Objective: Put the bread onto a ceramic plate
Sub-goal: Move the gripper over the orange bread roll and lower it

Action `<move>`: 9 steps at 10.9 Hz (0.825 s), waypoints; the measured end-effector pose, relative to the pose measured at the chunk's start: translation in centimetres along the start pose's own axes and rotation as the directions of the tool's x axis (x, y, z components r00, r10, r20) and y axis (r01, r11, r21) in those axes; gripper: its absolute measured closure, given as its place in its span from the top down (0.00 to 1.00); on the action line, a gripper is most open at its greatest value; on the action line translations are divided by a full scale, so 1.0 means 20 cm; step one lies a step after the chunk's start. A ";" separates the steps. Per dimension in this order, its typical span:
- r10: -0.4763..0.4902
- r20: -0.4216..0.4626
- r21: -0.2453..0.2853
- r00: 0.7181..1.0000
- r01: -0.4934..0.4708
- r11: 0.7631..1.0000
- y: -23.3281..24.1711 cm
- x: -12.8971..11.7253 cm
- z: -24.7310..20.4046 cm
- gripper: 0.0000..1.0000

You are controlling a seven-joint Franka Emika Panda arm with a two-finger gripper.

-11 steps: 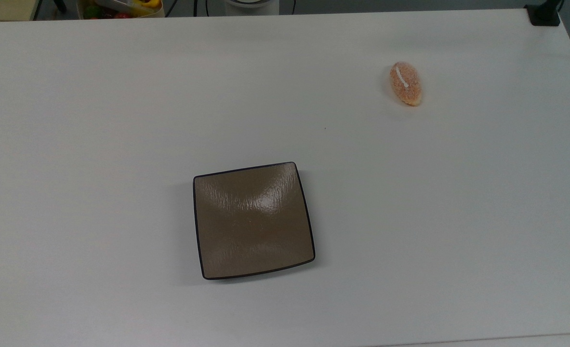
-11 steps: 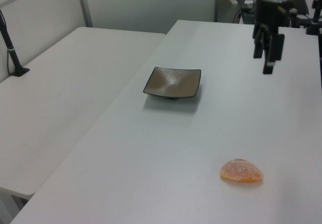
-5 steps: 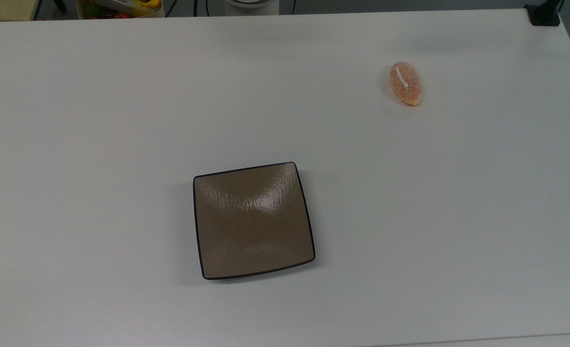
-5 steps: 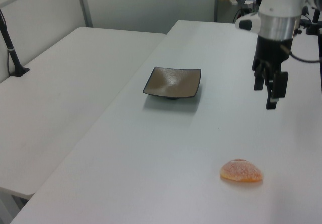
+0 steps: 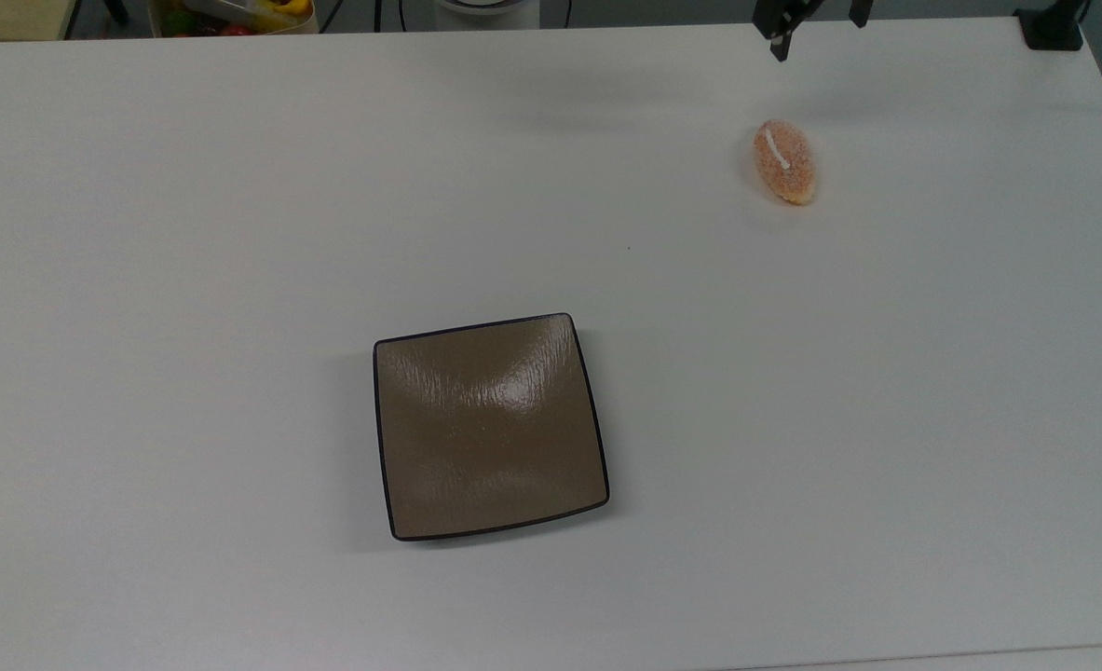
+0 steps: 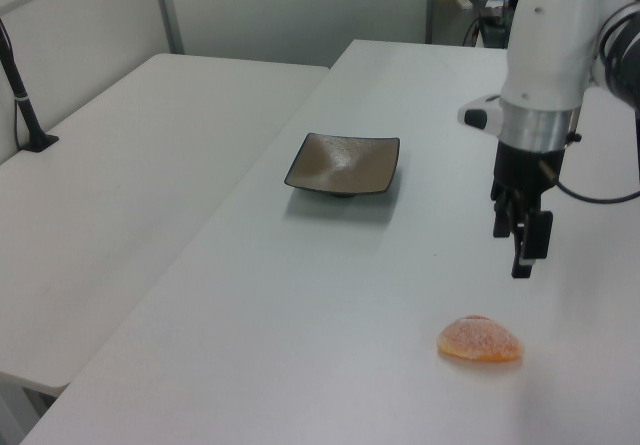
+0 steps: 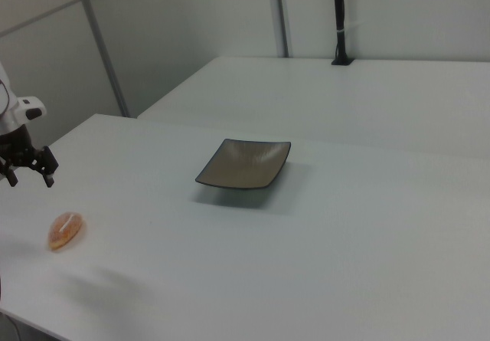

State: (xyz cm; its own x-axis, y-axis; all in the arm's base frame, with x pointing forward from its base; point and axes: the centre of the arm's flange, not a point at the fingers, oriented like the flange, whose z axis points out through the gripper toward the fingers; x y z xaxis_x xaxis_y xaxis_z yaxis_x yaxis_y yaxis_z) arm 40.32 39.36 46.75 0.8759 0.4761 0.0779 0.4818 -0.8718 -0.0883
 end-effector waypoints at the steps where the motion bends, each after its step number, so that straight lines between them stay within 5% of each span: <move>1: 0.011 -0.001 0.008 1.000 -0.011 1.000 0.00 0.02 0.06 1.00; 9: 0.046 0.042 -0.025 0.998 -0.045 0.999 0.00 0.05 0.54 1.00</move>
State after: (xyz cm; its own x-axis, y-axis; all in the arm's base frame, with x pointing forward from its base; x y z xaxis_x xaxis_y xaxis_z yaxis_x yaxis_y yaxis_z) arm 41.52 41.18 36.05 0.8974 0.4399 0.0321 0.4411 -0.8949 -0.0674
